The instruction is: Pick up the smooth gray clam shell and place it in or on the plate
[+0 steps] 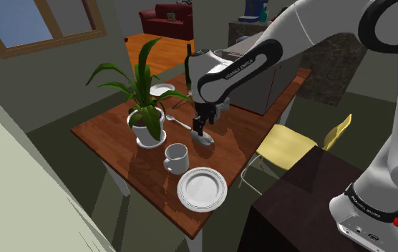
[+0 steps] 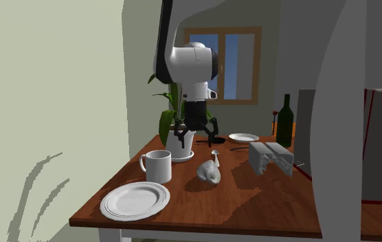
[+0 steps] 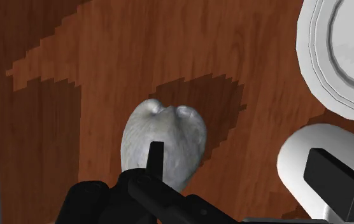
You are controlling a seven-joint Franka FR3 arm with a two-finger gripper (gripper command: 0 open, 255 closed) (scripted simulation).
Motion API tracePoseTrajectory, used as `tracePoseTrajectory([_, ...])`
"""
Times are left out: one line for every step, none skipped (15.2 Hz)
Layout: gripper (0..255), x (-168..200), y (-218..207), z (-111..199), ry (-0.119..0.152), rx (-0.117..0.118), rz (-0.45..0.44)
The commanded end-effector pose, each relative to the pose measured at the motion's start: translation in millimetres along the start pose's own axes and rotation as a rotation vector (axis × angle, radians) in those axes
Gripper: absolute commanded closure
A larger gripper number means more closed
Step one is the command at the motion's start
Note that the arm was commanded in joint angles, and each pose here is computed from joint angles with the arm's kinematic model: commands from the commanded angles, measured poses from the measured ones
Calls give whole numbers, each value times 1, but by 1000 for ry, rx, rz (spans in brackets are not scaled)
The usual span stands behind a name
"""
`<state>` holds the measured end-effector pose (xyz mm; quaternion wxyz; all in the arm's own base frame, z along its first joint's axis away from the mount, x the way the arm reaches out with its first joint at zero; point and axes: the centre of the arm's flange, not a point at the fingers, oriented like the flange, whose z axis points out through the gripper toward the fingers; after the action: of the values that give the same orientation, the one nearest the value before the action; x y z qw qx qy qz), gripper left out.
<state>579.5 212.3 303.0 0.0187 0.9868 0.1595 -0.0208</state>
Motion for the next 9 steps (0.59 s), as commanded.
tracePoseTrajectory([0, 19, -10, 18, -3, 3, -13])
tracePoseTrajectory([0, 28, -14, 26, -4, 5, -19])
tracePoseTrajectory([0, 37, -19, 35, -6, 7, -26])
tracePoseTrajectory([0, 39, -20, 37, -6, 7, -27])
tracePoseTrajectory([0, 39, -20, 42, -6, 7, -27])
tracePoseTrajectory([0, 39, -20, 47, -6, 7, -27])
tracePoseTrajectory([0, 39, -20, 53, -6, 7, -27])
tracePoseTrajectory([0, 39, -20, 58, -6, 7, -27])
tracePoseTrajectory([0, 39, -20, 63, -6, 7, -27])
